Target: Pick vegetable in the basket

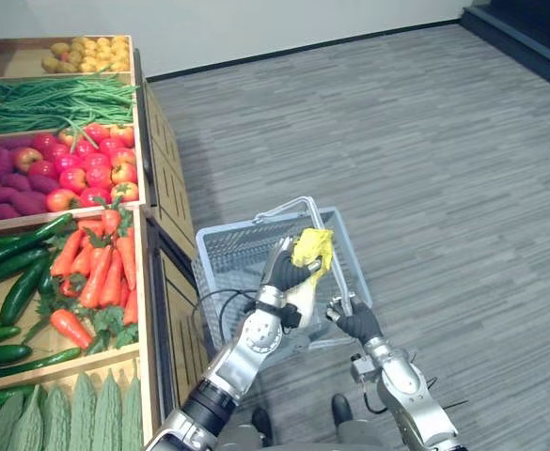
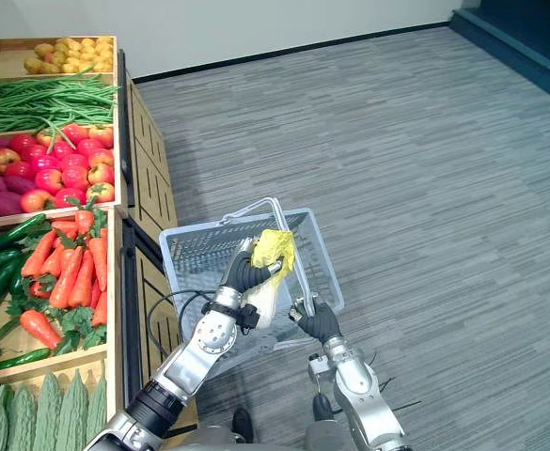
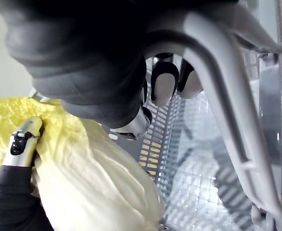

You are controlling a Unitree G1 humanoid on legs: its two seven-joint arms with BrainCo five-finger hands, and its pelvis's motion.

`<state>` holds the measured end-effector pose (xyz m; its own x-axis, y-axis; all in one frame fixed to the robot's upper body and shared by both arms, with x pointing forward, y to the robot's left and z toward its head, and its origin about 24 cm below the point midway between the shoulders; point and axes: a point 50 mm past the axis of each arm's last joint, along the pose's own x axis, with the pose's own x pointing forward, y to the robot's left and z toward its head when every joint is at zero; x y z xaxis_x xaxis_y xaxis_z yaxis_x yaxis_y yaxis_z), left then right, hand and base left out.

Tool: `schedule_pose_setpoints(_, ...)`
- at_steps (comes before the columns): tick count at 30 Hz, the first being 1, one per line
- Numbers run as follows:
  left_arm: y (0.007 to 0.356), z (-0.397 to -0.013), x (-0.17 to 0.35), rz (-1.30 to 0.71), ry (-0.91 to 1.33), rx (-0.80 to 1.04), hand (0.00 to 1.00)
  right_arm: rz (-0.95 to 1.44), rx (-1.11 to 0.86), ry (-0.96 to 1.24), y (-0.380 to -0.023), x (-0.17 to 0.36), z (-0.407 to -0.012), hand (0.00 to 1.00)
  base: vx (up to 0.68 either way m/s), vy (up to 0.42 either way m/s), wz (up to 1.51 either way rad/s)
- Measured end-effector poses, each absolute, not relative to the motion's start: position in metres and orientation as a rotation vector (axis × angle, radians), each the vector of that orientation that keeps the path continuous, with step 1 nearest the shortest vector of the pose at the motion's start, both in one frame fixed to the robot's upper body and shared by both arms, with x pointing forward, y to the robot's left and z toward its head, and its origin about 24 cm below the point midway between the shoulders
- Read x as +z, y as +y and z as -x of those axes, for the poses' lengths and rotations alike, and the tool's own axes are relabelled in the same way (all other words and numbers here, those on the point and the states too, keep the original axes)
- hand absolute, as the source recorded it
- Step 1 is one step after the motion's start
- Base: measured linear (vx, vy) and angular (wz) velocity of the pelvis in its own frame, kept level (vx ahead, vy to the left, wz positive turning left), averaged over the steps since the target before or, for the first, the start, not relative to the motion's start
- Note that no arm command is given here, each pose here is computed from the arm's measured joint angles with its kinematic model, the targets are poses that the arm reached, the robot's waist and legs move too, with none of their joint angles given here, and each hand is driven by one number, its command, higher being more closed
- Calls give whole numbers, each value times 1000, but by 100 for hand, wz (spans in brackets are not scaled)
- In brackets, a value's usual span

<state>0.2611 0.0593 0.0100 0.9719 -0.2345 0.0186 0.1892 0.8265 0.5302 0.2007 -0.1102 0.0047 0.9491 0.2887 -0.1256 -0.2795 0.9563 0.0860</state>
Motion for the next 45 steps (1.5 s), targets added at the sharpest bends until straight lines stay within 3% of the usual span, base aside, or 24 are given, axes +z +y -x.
schedule_pose_setpoints(15,67,-252,-12,-566,25,-250,0,-58,324,195,-100,-6,-184,100,-9,-11,3)
schedule_pose_setpoints(25,85,-236,9,-411,-34,-143,0,60,73,178,-136,-6,-191,100,-12,-8,4)
schedule_pose_setpoints(36,128,-207,17,-126,-10,30,0,92,-239,178,-194,-4,-188,100,-13,-23,14)
schedule_pose_setpoints(45,189,-183,-14,-80,159,298,0,89,-335,258,-212,-18,-165,100,1,-19,15)
